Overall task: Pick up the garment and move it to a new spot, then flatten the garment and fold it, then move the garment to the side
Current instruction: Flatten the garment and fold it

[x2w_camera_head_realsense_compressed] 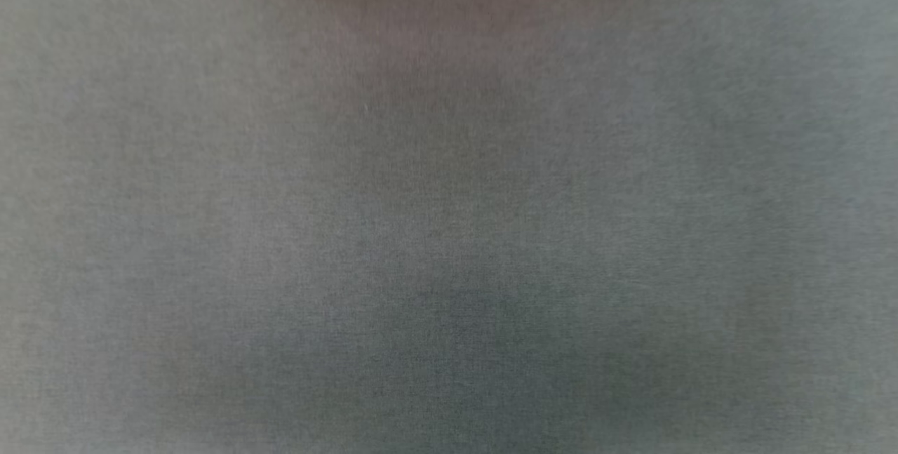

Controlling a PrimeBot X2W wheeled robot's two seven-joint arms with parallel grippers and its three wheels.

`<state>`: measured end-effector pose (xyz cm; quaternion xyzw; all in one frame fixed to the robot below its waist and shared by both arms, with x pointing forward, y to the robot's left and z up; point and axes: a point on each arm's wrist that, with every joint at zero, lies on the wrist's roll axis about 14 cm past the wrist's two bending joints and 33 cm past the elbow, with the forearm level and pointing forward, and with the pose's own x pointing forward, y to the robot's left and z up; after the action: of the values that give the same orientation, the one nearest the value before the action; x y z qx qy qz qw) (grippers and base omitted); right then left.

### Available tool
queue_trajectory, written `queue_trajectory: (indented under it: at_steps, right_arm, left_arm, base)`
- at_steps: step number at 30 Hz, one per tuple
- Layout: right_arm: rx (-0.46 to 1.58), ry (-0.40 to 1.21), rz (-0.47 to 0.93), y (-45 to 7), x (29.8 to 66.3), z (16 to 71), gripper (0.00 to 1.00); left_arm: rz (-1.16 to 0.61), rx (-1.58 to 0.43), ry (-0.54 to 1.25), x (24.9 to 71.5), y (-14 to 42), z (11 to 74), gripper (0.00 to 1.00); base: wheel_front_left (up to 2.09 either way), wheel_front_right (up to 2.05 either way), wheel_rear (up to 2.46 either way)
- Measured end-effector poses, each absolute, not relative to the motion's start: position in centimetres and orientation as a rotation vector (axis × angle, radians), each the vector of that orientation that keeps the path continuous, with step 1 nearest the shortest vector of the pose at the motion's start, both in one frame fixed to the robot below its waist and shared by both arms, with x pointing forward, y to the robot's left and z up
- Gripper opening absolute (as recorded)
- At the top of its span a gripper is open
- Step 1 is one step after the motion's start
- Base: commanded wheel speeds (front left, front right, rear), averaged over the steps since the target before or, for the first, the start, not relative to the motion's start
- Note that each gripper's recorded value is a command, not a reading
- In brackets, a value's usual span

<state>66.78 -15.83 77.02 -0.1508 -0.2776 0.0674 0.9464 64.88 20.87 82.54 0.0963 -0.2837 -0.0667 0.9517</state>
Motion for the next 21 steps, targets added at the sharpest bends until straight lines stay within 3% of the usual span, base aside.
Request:
queue_trajectory:
  at_steps: [4, 9, 21]
  right_arm:
    - [-0.375, -0.571, 0.146, -14.7, 68.4, 74.8, 0.0]
    - [-0.326, -0.426, 0.205, -12.9, 69.4, 67.2, 0.0]
    - [-0.157, -0.086, 0.31, -11.1, 64.4, 56.4, 0.0]
  left_arm:
    - [-0.151, 0.175, -0.606, 66.4, 20.5, 80.9, 0.0]
    - [-0.15, 0.163, -0.446, 67.1, 21.8, 73.6, 0.0]
    - [-0.208, 0.115, -0.018, 61.5, 22.1, 60.0, 0.0]
  base:
    - [0.0, 0.0, 0.0]
    - [0.0, 0.0, 0.0]
    - [0.0, 0.0, 0.0]
